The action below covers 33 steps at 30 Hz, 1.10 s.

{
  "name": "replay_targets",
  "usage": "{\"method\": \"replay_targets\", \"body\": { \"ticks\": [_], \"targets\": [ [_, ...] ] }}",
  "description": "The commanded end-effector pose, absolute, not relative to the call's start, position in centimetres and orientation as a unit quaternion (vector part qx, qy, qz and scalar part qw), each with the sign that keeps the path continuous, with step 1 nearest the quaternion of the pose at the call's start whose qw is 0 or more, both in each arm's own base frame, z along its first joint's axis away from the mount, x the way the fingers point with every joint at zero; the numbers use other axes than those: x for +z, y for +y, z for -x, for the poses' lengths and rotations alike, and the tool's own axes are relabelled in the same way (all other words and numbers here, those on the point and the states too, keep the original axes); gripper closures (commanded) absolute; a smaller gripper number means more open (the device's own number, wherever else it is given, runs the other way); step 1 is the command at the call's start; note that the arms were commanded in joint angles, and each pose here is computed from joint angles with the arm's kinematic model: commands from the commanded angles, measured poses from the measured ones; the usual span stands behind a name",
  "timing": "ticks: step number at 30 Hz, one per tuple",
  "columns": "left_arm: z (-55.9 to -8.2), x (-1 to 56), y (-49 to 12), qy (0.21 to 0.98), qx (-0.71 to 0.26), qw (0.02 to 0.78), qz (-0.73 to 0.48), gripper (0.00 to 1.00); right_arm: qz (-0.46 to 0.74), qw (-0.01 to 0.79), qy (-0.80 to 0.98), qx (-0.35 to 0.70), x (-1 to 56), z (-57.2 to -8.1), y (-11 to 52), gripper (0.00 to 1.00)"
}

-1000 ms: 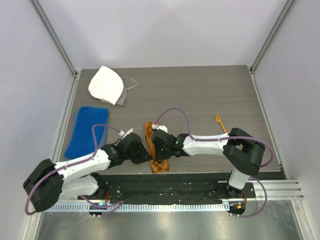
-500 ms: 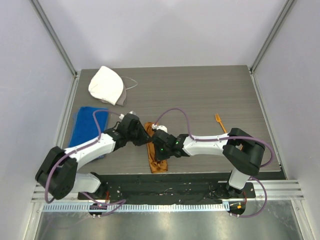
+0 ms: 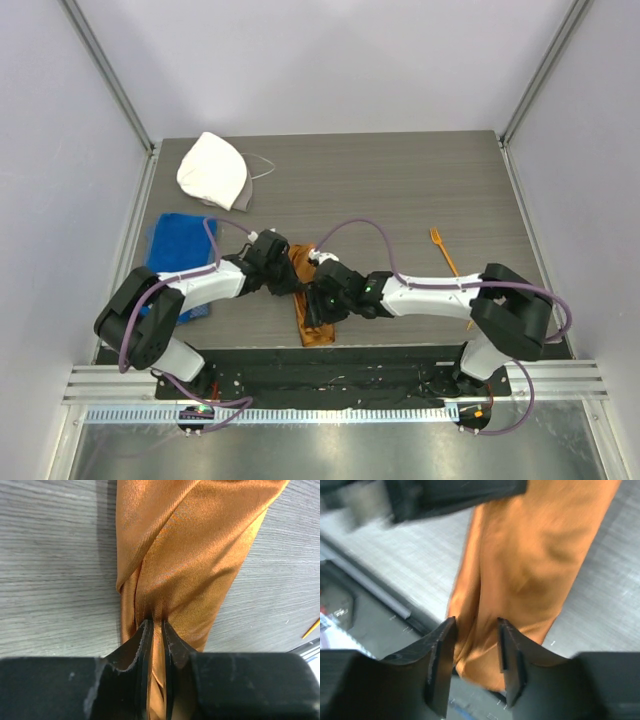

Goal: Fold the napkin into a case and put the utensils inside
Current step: Smooth out the smaller rectangle-folded napkin at the center of the board.

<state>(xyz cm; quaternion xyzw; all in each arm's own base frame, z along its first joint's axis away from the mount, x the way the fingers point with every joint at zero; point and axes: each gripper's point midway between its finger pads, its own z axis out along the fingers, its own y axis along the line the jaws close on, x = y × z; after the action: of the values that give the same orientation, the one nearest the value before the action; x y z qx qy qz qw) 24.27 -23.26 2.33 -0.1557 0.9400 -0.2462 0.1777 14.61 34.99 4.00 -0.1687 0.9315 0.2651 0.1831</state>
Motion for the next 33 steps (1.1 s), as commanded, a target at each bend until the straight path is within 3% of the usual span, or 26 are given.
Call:
{"method": "replay_targets", "body": {
  "ticks": [1, 10, 19, 25, 29, 33],
  "targets": [
    [-25.5, 1.8, -22.1, 0.943, -0.217, 0.205, 0.145, 0.84, 0.170, 0.205, 0.901, 0.343, 8.9, -14.5, 36.2, 0.50],
    [-25.4, 2.7, -21.9, 0.941, -0.221, 0.212, 0.148, 0.85, 0.170, 0.188, 0.893, 0.372, 7.7, -14.8, 37.2, 0.48],
    [-25.2, 2.9, -21.7, 0.941, -0.219, 0.211, 0.150, 0.85, 0.158, 0.148, 0.885, 0.413, 4.4, -13.4, 38.5, 0.63],
    [-25.1, 2.7, -21.7, 0.940, -0.221, 0.209, 0.153, 0.85, 0.157, 0.168, 0.867, 0.443, 8.0, -13.8, 38.0, 0.60],
    [-25.1, 2.9, -21.6, 0.940, -0.221, 0.210, 0.152, 0.85, 0.133, 0.207, 0.863, 0.442, 10.4, -16.6, 36.4, 0.54],
    [-25.0, 3.2, -21.6, 0.939, -0.224, 0.213, 0.150, 0.85, 0.069, 0.246, 0.866, 0.429, 11.4, -21.8, 34.0, 0.55]
  ]
}}
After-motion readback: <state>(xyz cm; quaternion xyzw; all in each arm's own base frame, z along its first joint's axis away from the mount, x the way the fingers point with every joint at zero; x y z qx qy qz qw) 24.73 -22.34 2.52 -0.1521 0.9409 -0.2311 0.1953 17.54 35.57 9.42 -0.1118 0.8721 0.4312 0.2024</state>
